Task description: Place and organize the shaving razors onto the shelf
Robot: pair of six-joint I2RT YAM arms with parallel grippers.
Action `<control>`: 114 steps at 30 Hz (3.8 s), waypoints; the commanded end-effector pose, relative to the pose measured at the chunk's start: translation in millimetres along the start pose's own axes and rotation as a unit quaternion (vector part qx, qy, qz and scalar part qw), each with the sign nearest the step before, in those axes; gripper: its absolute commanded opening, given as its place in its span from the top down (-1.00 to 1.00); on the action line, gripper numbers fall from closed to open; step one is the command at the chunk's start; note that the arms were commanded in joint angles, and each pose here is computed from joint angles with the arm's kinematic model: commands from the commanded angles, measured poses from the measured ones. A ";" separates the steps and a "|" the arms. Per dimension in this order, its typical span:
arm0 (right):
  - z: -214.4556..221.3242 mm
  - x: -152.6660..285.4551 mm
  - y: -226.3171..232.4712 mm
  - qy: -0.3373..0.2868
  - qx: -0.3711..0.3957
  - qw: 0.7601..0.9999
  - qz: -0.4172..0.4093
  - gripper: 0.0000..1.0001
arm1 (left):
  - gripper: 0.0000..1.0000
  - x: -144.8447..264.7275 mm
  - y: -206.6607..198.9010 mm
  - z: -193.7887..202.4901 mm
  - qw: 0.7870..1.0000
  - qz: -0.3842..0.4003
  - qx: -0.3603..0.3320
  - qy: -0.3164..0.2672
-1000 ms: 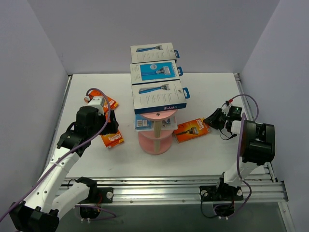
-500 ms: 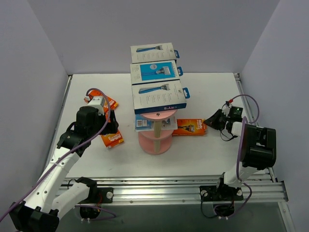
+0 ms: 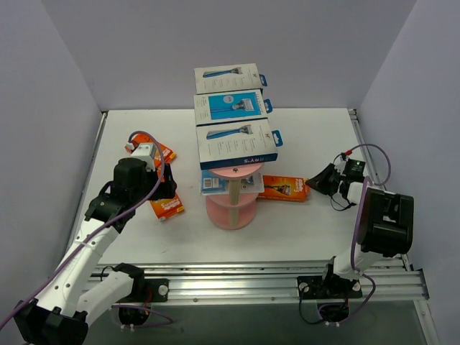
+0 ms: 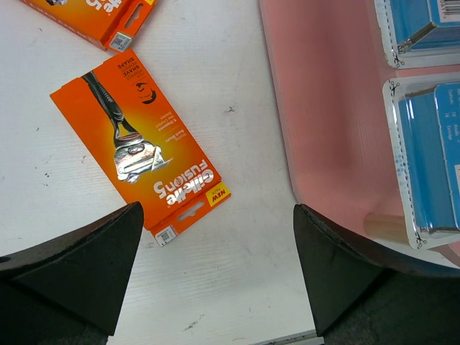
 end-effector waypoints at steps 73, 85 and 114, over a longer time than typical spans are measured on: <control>28.9 15.6 27.6 0.049 0.033 0.998 -0.007 0.97 | -0.88 4.3 -11.0 -11.2 1.000 0.026 -0.001 -0.012; 26.4 25.7 8.3 0.041 0.029 0.998 0.046 0.28 | -0.88 4.7 -11.1 -11.4 1.000 0.027 -0.001 -0.012; 53.7 23.4 4.1 0.078 0.051 0.993 0.075 0.35 | -0.88 4.8 -12.0 -11.0 1.000 0.030 -0.001 -0.011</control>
Point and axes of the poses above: each gripper's point midway between its finger pads, its own x axis back along the fingers, its own y axis along the line the jaws close on, z = x × y, the point moved 2 cm from there along x, back along the fingers, and after that the axes turned 11 degrees about x, right-handed, at the moved point
